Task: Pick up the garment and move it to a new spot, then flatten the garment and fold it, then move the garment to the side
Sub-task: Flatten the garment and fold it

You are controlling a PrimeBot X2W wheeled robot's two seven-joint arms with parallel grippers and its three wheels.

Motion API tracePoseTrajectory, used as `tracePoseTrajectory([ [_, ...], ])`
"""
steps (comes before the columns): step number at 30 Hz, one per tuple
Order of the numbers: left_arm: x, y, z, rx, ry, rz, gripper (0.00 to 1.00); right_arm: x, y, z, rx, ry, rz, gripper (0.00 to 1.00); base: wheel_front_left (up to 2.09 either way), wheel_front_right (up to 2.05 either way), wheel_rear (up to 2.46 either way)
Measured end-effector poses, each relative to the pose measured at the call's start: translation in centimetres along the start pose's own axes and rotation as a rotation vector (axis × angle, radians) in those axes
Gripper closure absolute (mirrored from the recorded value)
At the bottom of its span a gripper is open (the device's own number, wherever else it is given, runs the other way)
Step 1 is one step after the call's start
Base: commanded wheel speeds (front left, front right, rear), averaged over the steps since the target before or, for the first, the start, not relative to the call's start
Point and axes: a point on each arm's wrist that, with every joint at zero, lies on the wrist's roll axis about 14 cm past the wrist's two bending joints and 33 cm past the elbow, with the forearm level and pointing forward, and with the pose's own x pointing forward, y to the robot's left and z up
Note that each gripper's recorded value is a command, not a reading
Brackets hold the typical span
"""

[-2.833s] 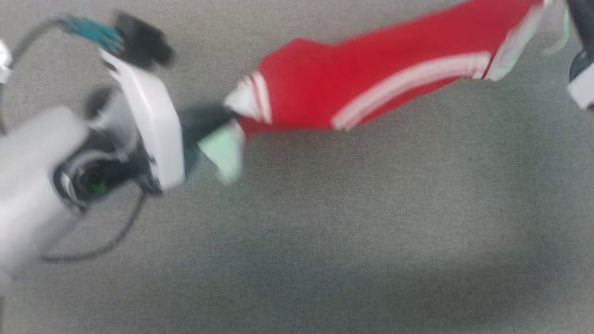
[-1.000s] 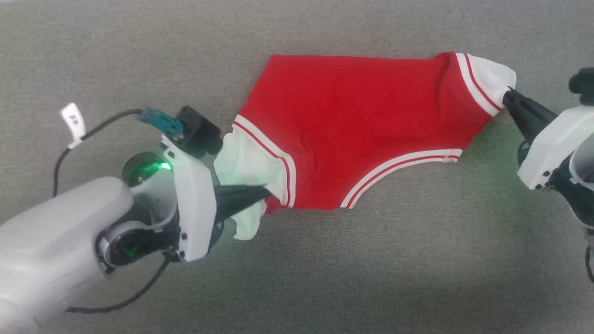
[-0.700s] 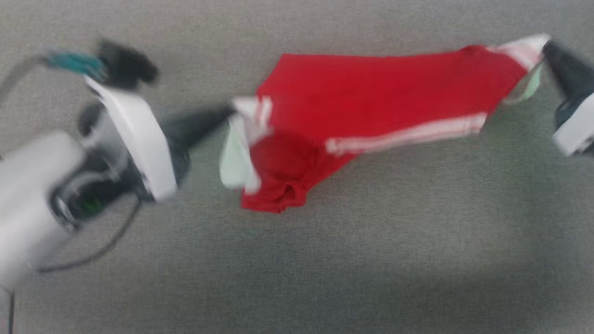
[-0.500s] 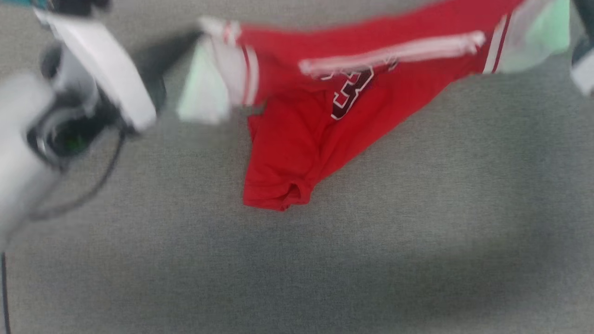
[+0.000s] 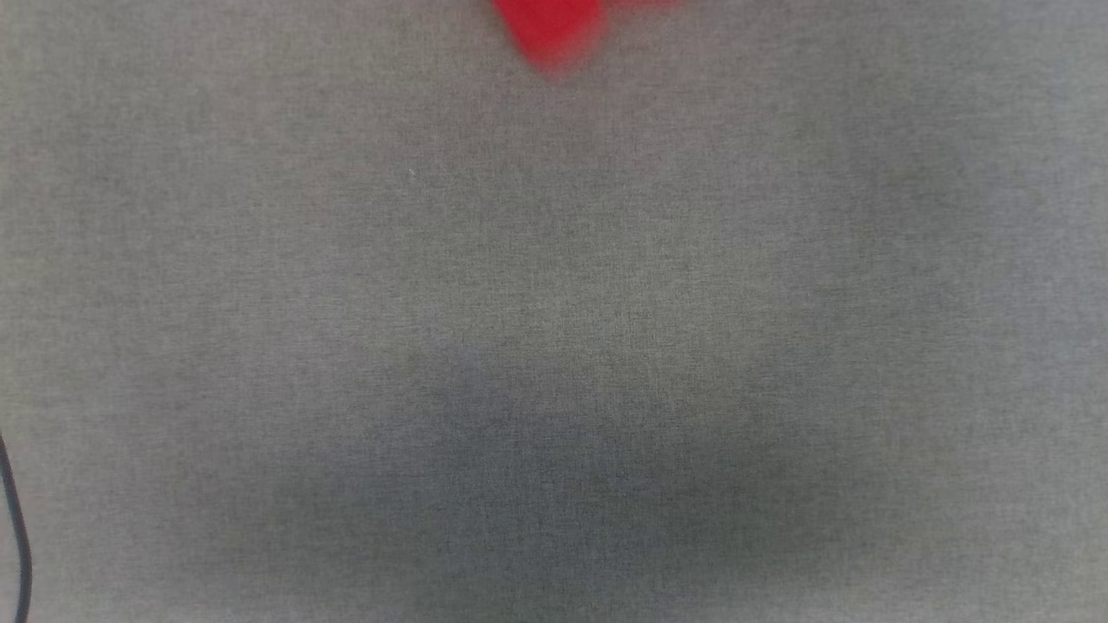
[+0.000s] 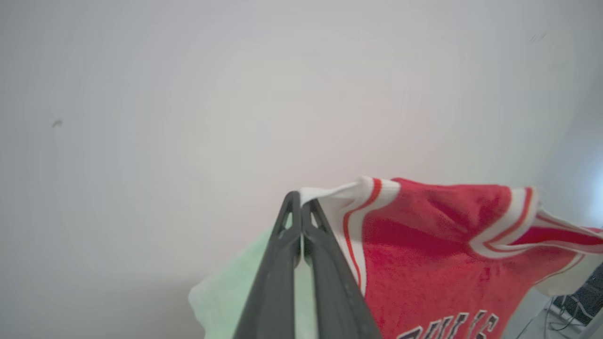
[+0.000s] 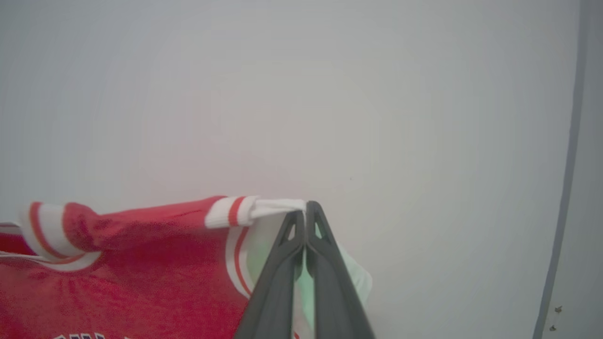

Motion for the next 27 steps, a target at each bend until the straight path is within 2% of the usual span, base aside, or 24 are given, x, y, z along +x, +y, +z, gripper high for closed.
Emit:
tracePoseTrajectory([
  [2,0.4,-0.9,2.4,-0.051,-0.062,-0.010,1.00,0.4,0.1,1.3,-0.004,-0.024,-0.008,1.00,0.00,0.00,0.00],
  [5,-0.1,-1.6,3.1,-0.070,-0.070,-0.021,1.00,0.1,0.5,0.8,-0.016,0.012,-0.004,1.00,0.00,0.00,0.00],
  [8,-1.7,-2.1,0.7,-0.086,0.016,-0.054,1.00,-0.9,0.5,-1.0,-0.033,0.082,0.008,1.00,0.00,0.00,0.00],
  [10,-3.7,-1.6,-2.8,-0.089,0.130,-0.061,1.00,-2.5,0.0,-4.1,-0.043,0.184,0.014,1.00,0.00,0.00,0.00],
  [14,-10.0,0.2,-10.2,-0.112,0.375,-0.049,1.00,-7.5,-1.4,-10.5,-0.045,0.391,0.023,1.00,0.00,0.00,0.00],
  [17,-15.2,1.2,-14.4,-0.164,0.506,-0.025,1.00,-11.9,-2.5,-14.2,0.007,0.530,0.021,1.00,0.00,0.00,0.00],
  [20,-20.5,1.7,-18.0,-0.189,0.639,-0.006,1.00,-16.0,-3.4,-16.3,0.046,0.641,0.020,1.00,0.00,0.00,0.00],
  [22,-23.4,1.0,-19.5,-0.211,0.712,-0.023,1.00,-18.8,-3.8,-17.4,0.058,0.717,0.022,1.00,0.00,0.00,0.00],
  [27,-29.1,-1.1,-21.0,-0.226,0.828,-0.077,1.00,-25.9,-4.1,-19.2,0.078,0.891,0.031,1.00,0.00,0.00,0.00],
])
